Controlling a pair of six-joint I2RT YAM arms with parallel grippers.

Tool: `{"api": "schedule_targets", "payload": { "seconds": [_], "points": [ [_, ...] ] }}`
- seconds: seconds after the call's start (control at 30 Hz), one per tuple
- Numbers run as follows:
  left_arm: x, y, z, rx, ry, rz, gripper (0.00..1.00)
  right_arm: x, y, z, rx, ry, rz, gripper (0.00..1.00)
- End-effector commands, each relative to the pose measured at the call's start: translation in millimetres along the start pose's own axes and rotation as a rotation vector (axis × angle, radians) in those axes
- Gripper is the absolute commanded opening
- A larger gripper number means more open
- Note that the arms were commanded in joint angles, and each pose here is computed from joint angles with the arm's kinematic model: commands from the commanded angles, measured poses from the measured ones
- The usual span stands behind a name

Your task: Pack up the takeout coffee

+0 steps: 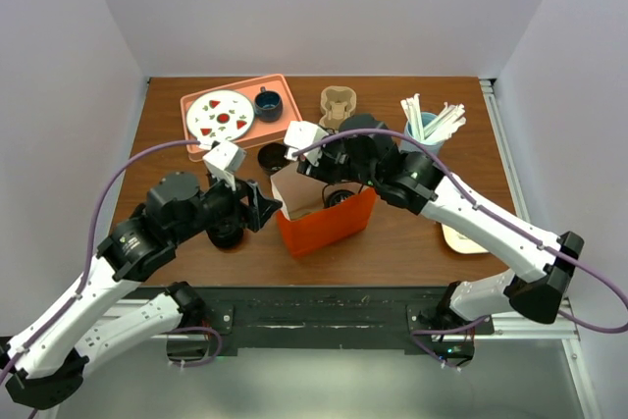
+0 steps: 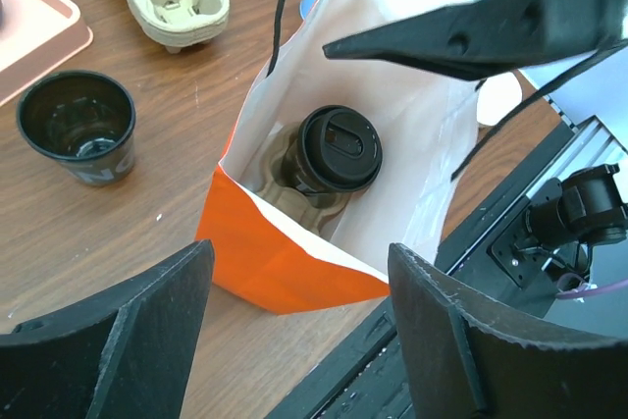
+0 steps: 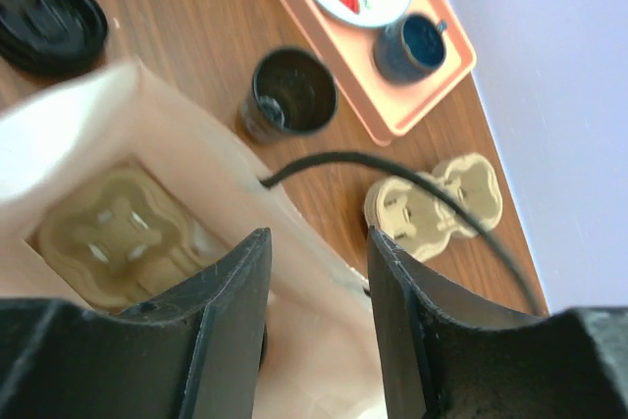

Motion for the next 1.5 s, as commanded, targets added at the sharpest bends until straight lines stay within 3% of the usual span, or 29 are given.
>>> {"api": "schedule_targets", "payload": {
  "seconds": [0.0, 0.5, 0.67, 0.73, 0.83, 0.9, 1.07, 1.23, 1.33, 1.47],
  "points": [
    [20, -5, 16, 0.010, -0.081, -0.030, 0.78, 27, -12, 12, 0.001, -0.129, -0.085, 0.47],
    [48, -12, 37, 0.025, -0.155, -0.080, 0.87, 80, -16, 61, 0.115, -0.405, -0.363, 0.49],
    [55, -12, 37, 0.055, -0.168, -0.095, 0.93, 98, -35, 65, 0.041, -0.443, -0.449, 0.49],
    [58, -13, 35, 0.048, -0.173, -0.106, 1.00, 107, -49, 72, -0.017, -0.452, -0.462, 0.49],
    [63, -15, 34, 0.043, -0.192, -0.120, 1.00, 104, -79, 71, -0.275, -0.399, -0.490, 0.56],
    [66, -15, 33, 0.042, -0.211, -0.129, 1.00, 91, -102, 70, -0.528, -0.294, -0.499, 0.56],
    [71, -17, 34, 0.036, -0.236, -0.126, 1.00, 36, -151, 59, -0.849, 0.023, -0.527, 0.51],
    [69, -18, 35, 0.031, -0.221, -0.123, 1.00, -55, -191, 43, -0.886, 0.222, -0.743, 0.49],
    [67, -18, 38, 0.028, -0.200, -0.123, 1.00, -111, -199, 29, -0.810, 0.341, -0.899, 0.50],
    [61, -17, 40, 0.022, -0.174, -0.118, 1.00, -155, -201, 18, -0.750, 0.440, -0.997, 0.50]
  ]
}}
Point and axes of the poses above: each gripper's point midway between its finger pads, its own z axis back along the fingers, its own y axis along the line the jaws close on, x = y × z, the point moved 8 cm from there along z, back along the fingers, and after that the axes turned 9 degrees about z, right-handed, at the moved point
